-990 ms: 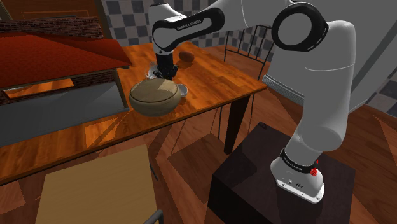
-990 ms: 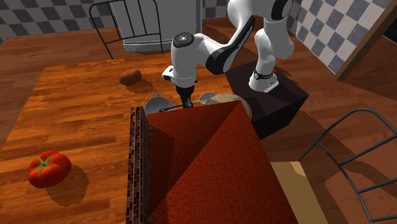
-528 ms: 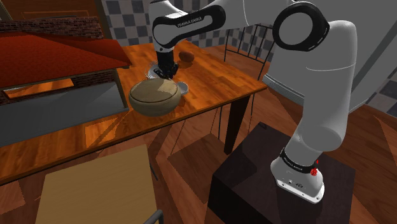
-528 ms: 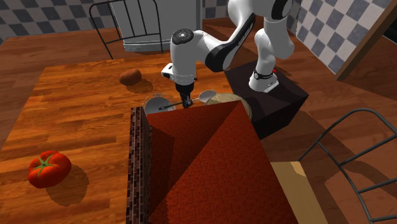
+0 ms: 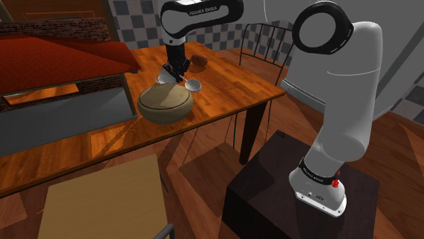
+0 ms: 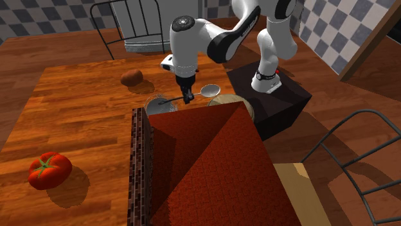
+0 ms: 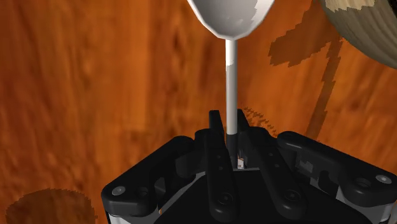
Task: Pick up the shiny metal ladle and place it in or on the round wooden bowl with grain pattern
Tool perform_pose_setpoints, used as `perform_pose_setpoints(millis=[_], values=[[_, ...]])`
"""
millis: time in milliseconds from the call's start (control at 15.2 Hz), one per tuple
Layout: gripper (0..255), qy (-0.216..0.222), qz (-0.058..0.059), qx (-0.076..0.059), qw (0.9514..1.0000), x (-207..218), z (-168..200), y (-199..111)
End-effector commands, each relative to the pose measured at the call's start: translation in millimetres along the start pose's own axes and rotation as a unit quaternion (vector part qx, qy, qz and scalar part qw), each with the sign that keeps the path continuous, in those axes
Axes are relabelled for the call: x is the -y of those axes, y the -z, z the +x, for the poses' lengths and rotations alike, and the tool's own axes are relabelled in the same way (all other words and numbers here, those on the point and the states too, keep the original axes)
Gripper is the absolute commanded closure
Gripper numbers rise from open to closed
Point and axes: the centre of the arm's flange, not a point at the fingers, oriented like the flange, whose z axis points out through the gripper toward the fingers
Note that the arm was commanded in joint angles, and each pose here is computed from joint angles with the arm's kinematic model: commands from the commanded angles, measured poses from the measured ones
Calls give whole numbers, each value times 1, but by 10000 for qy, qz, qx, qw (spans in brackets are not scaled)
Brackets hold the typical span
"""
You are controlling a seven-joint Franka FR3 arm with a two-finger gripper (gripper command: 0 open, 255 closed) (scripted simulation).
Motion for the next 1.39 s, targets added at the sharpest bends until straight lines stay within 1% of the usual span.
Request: perform_pose_setpoints(millis=[0,1320], values=[[255,0,-1,2,10000,0,-1,11],[255,0,-1,2,10000,-4,1,114]])
